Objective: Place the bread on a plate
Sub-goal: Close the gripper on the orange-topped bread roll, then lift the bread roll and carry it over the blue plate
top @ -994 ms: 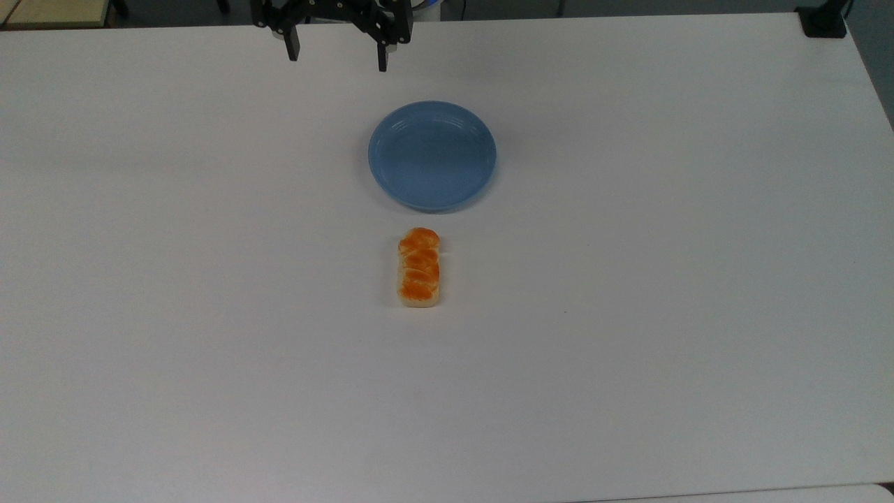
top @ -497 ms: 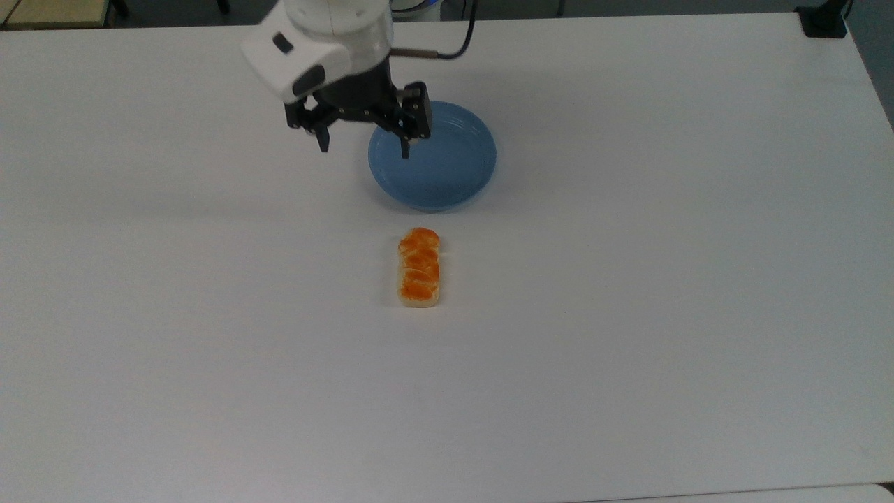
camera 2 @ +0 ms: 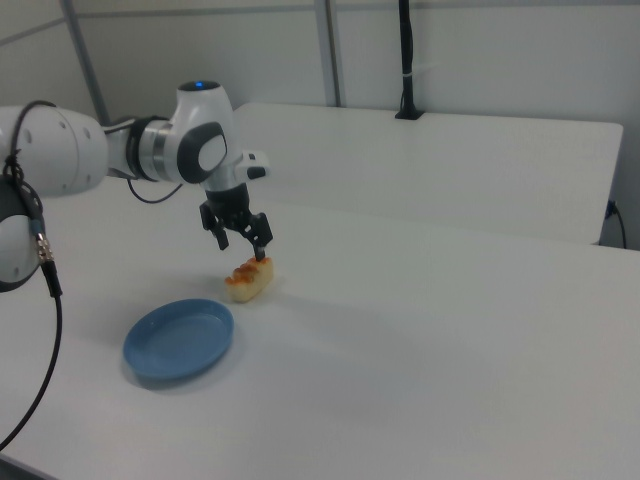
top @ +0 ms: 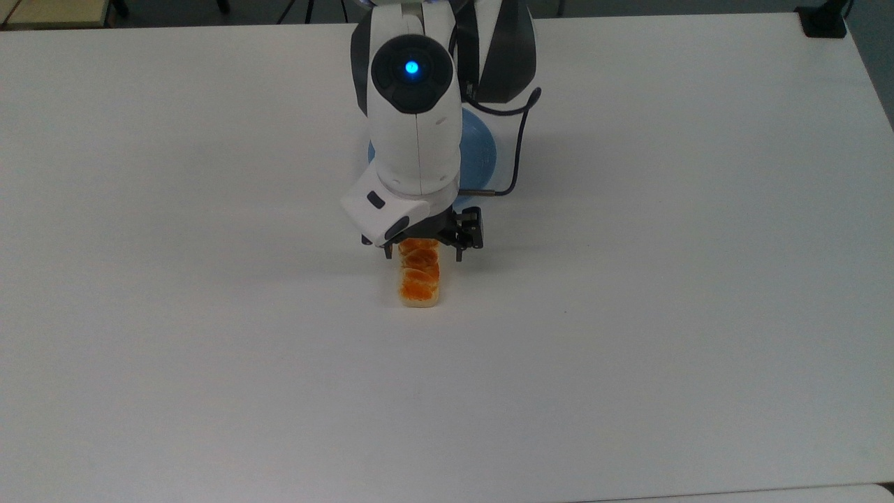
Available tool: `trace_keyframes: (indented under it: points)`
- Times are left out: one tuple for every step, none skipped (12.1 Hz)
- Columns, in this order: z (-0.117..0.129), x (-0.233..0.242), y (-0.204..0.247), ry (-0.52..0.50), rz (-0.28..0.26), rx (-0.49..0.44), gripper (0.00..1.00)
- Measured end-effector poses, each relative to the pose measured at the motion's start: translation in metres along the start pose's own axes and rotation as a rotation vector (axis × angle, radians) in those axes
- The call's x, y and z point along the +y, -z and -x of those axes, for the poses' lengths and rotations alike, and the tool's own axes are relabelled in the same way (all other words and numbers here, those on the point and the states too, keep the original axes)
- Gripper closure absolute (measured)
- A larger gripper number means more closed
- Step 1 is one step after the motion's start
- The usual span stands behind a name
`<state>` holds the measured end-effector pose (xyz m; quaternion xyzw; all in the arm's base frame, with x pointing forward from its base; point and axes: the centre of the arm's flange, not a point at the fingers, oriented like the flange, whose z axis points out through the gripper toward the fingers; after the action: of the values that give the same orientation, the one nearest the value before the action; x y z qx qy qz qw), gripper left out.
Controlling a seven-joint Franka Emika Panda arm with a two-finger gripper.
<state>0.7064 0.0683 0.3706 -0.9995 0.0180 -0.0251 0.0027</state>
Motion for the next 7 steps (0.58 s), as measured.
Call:
trace_keyframes:
  points:
    - [-0.003, 0.0, -0.015, -0.005, 0.0, 0.002, 0.0]
    - [-0.004, 0.0, -0.027, -0.004, 0.002, 0.0, 0.0]
    - [-0.006, 0.0, -0.037, 0.003, 0.013, 0.002, 0.0]
    - [-0.007, 0.0, -0.045, 0.009, 0.023, 0.007, 0.03]
    - [-0.008, 0.001, -0.053, 0.013, 0.028, 0.007, 0.04]
    - [-0.009, 0.001, -0.058, 0.015, 0.03, 0.014, 0.16]
    - [-0.01, 0.0, -0.06, 0.015, 0.028, 0.026, 0.31]
